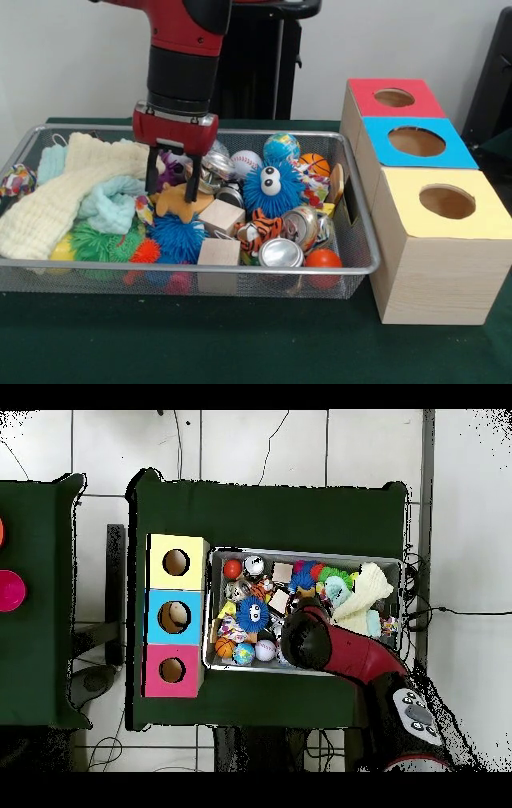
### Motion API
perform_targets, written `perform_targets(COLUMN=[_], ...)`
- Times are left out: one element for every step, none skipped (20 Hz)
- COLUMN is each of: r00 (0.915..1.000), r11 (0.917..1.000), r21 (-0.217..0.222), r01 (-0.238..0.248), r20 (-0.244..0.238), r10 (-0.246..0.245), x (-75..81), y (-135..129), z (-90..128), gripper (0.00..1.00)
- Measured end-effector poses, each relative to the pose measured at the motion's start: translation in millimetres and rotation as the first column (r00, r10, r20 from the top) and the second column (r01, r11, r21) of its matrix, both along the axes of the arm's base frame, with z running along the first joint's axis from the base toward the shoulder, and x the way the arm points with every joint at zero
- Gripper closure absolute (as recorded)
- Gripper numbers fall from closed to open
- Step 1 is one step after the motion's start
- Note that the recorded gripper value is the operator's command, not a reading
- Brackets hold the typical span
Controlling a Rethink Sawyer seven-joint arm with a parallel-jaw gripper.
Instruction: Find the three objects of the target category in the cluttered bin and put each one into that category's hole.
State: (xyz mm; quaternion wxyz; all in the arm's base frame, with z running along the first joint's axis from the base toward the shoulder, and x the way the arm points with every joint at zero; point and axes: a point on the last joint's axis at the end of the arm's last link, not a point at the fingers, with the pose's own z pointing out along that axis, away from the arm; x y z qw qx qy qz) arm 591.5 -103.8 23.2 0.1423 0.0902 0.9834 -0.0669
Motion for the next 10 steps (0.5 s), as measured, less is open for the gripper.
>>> perform_targets(r00=[1.0000,1.0000,1.0000,0.9999,0.9999,0.9997,0.9995,0.9994,0.9993,0.9991], r11=[1.0000,1.0000,1.0000,1.0000,1.0000,0.9999,0.9999,0.9999,0.9999,0.9998], r21=[0.002,0.003,0.004,0.004,0.005,0.006,0.005,0.005,0.005,0.004], r01=[0.000,0.000,-0.001,-0.003,-0.006,-0.009,-0.012,-0.014,-0.016,-0.018], r20=[0.002,0.004,0.006,0.010,0.015,0.022,0.028,0.030,0.033,0.037], r10=[0.000,0.000,0.001,0.003,0.006,0.009,0.012,0.014,0.016,0.018], x=[0.9,1.6,2.3,4.1,6.1,8.6,11.3,12.2,13.3,14.9], y=[0.2,0.7,1.1,2.5,4.1,6.2,8.7,9.8,10.9,12.5], z=[0.5,1.0,1.6,3.5,5.6,8.3,11.5,12.7,14.2,16.4], gripper=[0.00,0.00,0.00,0.00,0.00,0.00,0.00,0.00,0.00,0.00])
